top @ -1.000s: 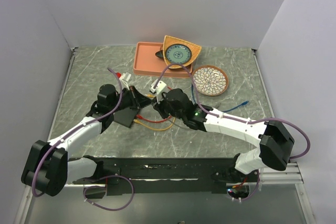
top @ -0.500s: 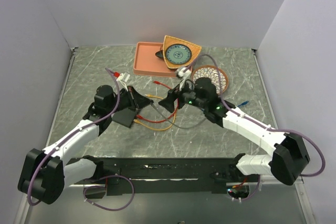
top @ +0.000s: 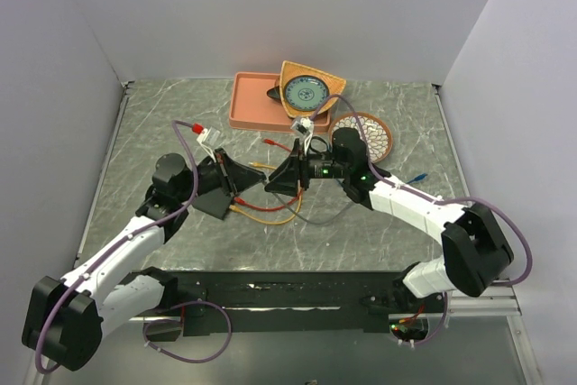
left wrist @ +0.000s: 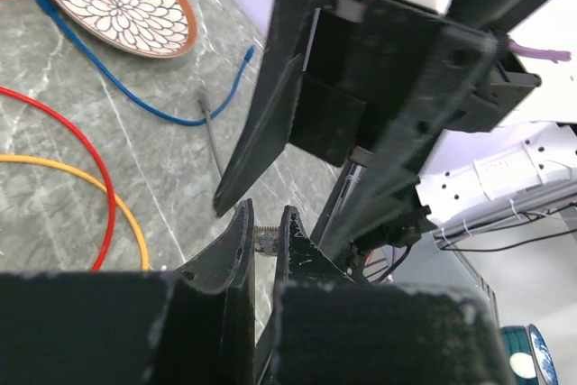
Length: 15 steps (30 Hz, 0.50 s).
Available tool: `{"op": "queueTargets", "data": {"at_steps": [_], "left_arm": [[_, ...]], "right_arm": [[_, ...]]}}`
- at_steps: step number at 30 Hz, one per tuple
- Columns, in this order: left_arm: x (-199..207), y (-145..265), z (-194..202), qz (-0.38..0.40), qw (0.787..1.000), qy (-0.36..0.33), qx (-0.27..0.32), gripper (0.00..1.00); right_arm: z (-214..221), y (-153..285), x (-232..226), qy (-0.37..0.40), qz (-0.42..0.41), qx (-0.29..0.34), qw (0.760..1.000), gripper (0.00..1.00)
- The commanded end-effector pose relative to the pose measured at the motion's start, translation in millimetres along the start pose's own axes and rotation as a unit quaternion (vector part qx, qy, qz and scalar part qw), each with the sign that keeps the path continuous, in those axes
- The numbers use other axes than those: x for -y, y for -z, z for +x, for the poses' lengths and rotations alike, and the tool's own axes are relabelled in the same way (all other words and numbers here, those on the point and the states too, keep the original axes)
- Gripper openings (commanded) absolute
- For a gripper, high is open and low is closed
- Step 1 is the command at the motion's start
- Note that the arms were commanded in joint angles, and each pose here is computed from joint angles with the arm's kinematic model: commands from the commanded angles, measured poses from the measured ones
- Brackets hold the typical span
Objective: Insert the plug into the switch port
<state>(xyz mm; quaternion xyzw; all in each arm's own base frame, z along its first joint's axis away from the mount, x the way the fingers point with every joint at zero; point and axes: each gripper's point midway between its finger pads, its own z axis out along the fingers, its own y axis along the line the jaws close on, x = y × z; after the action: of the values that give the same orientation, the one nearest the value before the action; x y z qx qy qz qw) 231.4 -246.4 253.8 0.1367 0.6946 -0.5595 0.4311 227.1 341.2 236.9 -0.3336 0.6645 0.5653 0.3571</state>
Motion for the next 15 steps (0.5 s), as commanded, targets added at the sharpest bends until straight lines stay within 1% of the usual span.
{"op": "queueTargets", "data": {"at_steps": [1,3,5,6,7,8,9,10,11,12,15], "left_arm": [[26.1,-4.7,-16.9,0.042,0.999,-0.031,0.012,0.01],[27.5,-6.0,-16.5,0.044,0.998,-0.032,0.011,0.01],[27.4,-7.0,-15.9,0.045,0.998,-0.032,0.010,0.01],[27.9,-7.3,-15.4,0.046,0.998,-0.032,0.011,0.01],[27.7,-7.6,-15.0,0.046,0.998,-0.032,0.010,0.01],[27.3,-7.6,-14.5,0.045,0.998,-0.032,0.009,0.01],[26.7,-8.1,-14.1,0.044,0.999,-0.031,0.009,0.01],[27.2,-7.6,-14.3,0.044,0.998,-0.032,0.009,0.01],[26.7,-7.5,-14.2,0.042,0.999,-0.033,0.009,0.01],[26.7,-7.1,-14.5,0.042,0.998,-0.035,0.010,0.01],[27.2,-6.3,-16.9,0.037,0.998,-0.039,0.014,0.01]], "right_arm": [[-10.9,-3.9,-8.5,0.012,-0.035,0.015,0.999,0.61],[-9.6,-5.0,-7.1,0.006,-0.034,0.015,0.999,0.58],[-9.2,-6.2,-6.3,0.003,-0.036,0.015,0.999,0.50],[-8.6,-6.4,-5.6,0.001,-0.036,0.015,0.999,0.38],[-8.7,-6.6,-5.4,0.001,-0.036,0.015,0.999,0.31],[-7.8,-6.8,-4.8,0.000,-0.035,0.014,0.999,0.27],[-8.6,-7.0,-4.1,0.002,-0.033,0.015,0.999,0.18],[-7.0,-7.7,-2.9,0.000,-0.031,0.013,0.999,0.14],[-6.8,-7.5,-2.8,0.000,-0.033,0.013,0.999,0.03],[-5.8,-7.6,-2.4,0.001,-0.033,0.012,0.999,0.00],[-4.4,-6.9,-0.9,0.002,-0.029,0.013,1.000,0.00]]}}
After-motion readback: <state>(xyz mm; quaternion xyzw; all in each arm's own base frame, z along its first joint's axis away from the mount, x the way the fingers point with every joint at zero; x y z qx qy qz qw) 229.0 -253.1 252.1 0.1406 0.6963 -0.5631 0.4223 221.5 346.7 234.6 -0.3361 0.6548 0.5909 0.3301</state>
